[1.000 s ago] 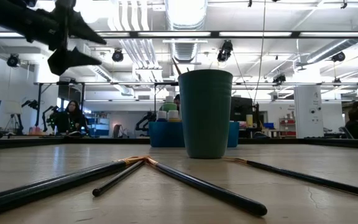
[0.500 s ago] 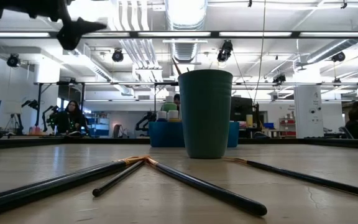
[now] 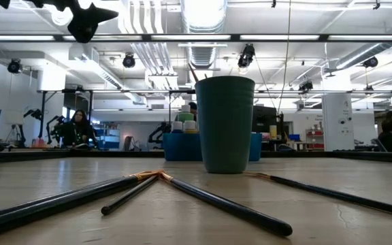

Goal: Pick & Place Paint Supplies
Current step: Put the yellow paint brush into the green cup

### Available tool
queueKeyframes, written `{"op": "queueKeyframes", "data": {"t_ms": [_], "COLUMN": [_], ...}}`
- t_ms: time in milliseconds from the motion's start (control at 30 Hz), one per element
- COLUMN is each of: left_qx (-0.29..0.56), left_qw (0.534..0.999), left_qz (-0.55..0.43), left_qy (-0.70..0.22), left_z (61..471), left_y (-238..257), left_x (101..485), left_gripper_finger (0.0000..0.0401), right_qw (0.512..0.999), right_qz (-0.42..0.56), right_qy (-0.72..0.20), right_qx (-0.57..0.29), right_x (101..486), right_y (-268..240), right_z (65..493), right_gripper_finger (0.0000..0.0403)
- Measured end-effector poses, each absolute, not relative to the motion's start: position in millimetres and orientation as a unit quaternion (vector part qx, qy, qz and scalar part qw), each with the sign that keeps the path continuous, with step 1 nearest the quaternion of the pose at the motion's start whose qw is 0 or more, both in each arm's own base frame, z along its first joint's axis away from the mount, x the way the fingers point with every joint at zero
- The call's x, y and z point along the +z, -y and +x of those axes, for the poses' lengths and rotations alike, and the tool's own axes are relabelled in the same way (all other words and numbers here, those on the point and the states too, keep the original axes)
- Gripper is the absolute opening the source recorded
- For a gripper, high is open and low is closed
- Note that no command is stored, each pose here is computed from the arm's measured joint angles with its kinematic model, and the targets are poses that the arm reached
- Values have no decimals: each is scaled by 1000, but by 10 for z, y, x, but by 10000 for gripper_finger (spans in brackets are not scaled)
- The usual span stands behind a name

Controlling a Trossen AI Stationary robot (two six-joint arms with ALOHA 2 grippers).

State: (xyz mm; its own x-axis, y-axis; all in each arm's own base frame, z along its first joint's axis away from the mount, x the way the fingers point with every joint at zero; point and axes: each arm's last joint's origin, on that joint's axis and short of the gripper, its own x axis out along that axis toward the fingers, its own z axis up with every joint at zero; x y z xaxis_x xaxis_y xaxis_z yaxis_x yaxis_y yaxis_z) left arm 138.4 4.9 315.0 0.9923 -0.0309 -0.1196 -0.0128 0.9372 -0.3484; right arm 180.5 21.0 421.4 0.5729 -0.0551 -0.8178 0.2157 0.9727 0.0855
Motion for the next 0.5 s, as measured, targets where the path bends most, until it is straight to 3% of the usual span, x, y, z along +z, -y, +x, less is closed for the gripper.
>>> {"op": "queueKeyframes", "data": {"t_ms": [500], "left_qx": [22], "left_qw": [966], "left_qz": [-153], "left_qy": [-209], "left_z": [1600], "left_y": [282], "left_x": [3047], "left_gripper_finger": [307], "right_qw": [869], "right_qz": [66], "right_qy": [-485], "right_qx": [-72], "right_x": [4145], "right_y": [-218], "right_z": [1856], "right_gripper_finger": [9]}}
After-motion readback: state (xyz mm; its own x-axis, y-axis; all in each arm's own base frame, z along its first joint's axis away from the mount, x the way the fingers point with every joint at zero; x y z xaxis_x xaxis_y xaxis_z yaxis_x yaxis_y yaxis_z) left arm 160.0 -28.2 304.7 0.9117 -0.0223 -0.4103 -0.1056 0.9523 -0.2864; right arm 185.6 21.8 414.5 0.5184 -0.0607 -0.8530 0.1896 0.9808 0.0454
